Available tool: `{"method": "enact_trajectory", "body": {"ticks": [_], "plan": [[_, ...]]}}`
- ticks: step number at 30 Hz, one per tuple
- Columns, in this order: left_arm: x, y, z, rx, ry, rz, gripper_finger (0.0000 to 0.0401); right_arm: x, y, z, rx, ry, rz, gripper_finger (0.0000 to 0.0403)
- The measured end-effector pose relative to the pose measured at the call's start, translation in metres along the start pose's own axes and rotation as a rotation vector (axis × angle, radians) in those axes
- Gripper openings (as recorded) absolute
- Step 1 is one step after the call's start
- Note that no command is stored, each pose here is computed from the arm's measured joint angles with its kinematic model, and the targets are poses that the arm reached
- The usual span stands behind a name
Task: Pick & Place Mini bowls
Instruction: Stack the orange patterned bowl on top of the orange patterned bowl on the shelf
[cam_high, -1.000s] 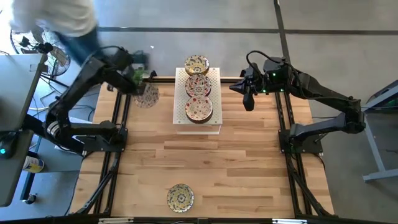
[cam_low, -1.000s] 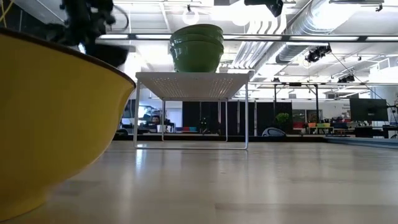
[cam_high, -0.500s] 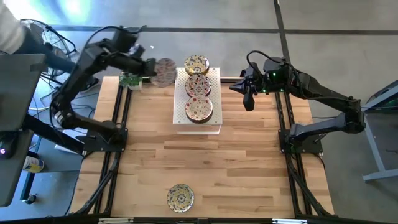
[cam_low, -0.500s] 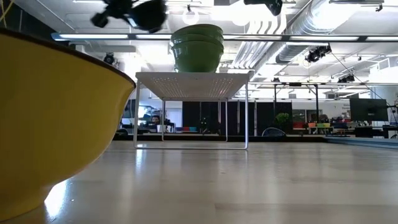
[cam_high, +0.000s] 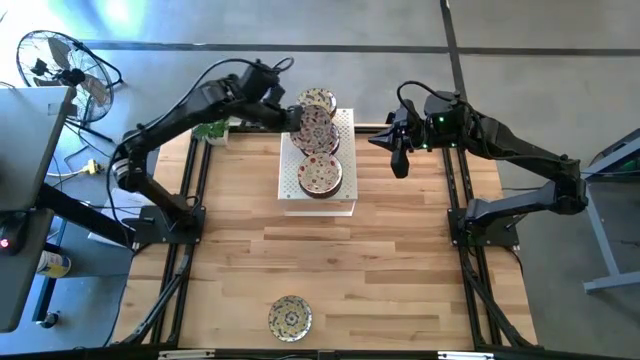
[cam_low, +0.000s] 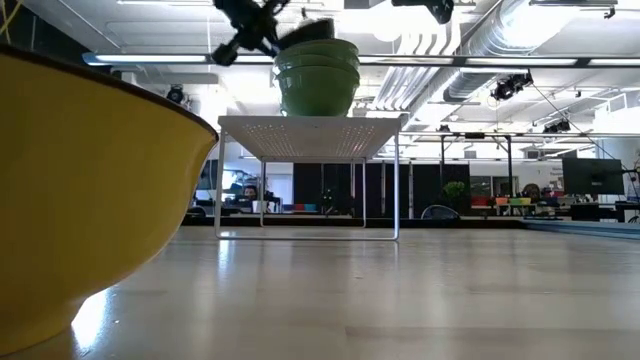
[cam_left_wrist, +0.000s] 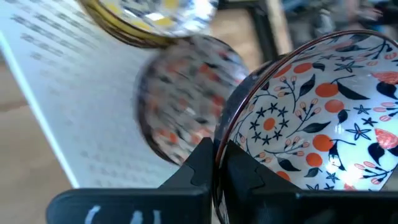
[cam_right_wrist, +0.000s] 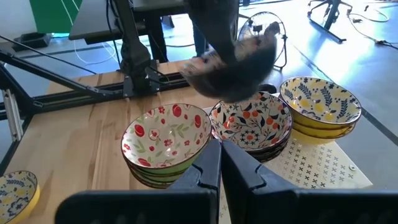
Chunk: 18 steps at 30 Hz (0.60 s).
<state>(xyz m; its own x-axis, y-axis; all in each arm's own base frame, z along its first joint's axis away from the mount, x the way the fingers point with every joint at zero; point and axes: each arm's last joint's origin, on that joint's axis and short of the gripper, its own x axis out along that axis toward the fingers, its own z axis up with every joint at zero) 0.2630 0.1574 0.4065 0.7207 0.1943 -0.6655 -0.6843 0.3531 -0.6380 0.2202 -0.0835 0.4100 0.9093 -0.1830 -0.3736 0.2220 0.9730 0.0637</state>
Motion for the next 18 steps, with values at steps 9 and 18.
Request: {"method": "enact_trajectory", "body": {"ticks": [9, 18], "plan": [[0.032, 0.005, 0.007, -0.039, -0.038, 0.103, 0.0008, 0.000, 0.000, 0.000, -0.006, -0.001, 0.000, 0.0001], [0.039, 0.006, 0.006, -0.037, -0.062, 0.154, 0.0008, 0.000, 0.000, 0.000, -0.027, -0.005, 0.000, 0.0001]]}}
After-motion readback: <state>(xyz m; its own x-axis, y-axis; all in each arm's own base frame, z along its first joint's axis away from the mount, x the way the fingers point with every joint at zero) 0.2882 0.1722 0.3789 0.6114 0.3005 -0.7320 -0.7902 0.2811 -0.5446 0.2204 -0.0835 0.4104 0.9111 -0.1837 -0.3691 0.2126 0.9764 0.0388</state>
